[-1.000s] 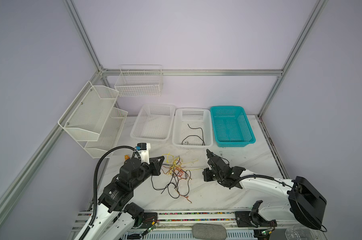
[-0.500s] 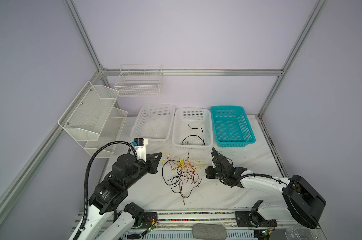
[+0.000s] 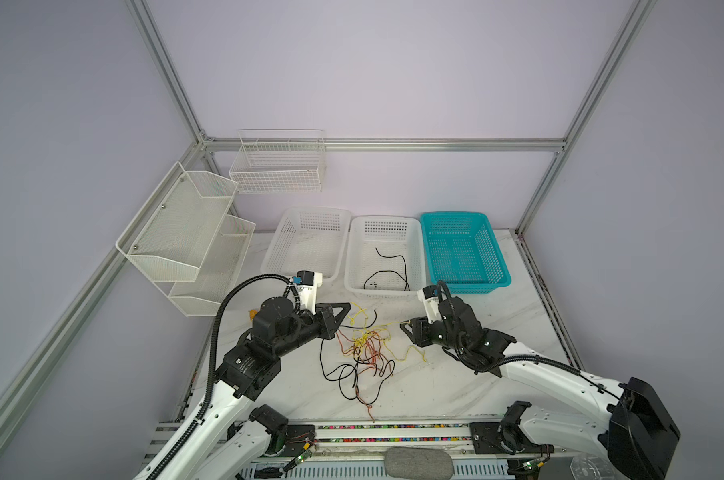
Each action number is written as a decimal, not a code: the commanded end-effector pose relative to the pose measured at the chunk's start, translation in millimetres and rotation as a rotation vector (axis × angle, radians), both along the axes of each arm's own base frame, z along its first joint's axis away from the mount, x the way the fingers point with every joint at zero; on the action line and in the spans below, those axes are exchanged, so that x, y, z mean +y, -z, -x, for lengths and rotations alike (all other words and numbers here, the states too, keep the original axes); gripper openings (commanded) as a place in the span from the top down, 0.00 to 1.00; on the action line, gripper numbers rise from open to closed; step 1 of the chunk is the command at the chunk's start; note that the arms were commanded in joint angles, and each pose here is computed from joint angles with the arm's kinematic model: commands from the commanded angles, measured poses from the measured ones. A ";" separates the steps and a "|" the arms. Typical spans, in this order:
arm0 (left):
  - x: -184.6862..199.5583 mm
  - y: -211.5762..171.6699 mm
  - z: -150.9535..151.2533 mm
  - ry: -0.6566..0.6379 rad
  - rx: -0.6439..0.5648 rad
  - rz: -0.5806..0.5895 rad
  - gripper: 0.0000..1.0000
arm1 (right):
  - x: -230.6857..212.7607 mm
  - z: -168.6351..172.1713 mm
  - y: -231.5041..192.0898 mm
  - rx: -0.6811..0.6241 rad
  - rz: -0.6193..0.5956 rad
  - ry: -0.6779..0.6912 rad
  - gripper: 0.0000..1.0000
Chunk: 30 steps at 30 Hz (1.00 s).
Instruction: Untangle the cables
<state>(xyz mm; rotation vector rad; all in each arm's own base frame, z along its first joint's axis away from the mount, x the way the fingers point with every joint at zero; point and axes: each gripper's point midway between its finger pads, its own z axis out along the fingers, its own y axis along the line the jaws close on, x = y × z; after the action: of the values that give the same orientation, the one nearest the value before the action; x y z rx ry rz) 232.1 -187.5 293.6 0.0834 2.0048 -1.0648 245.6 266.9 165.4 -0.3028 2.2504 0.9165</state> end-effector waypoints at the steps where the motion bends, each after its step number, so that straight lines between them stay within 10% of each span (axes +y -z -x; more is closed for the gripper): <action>1: -10.3 -12.0 2.0 0.061 -0.063 0.070 1.00 | 2.1 4.3 -26.6 -0.055 -0.033 -0.042 0.59; 10: -18.5 -18.9 5.2 0.108 -0.094 0.123 1.00 | 35.5 28.2 -96.6 -0.248 -0.231 -0.224 0.56; 22: -10.8 -10.2 -11.2 0.000 -0.052 0.174 1.00 | -6.2 29.4 -145.6 -0.360 -0.309 -0.034 0.56; 30: -14.7 -24.8 -16.3 -0.001 -0.052 0.216 1.00 | 48.1 70.2 -117.6 -0.273 -0.363 -0.294 0.58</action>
<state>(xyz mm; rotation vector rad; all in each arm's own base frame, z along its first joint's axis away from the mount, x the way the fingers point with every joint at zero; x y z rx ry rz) 246.3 -202.4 299.2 0.0031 1.9157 -1.2240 196.4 296.3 291.2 -0.4856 1.7890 1.2325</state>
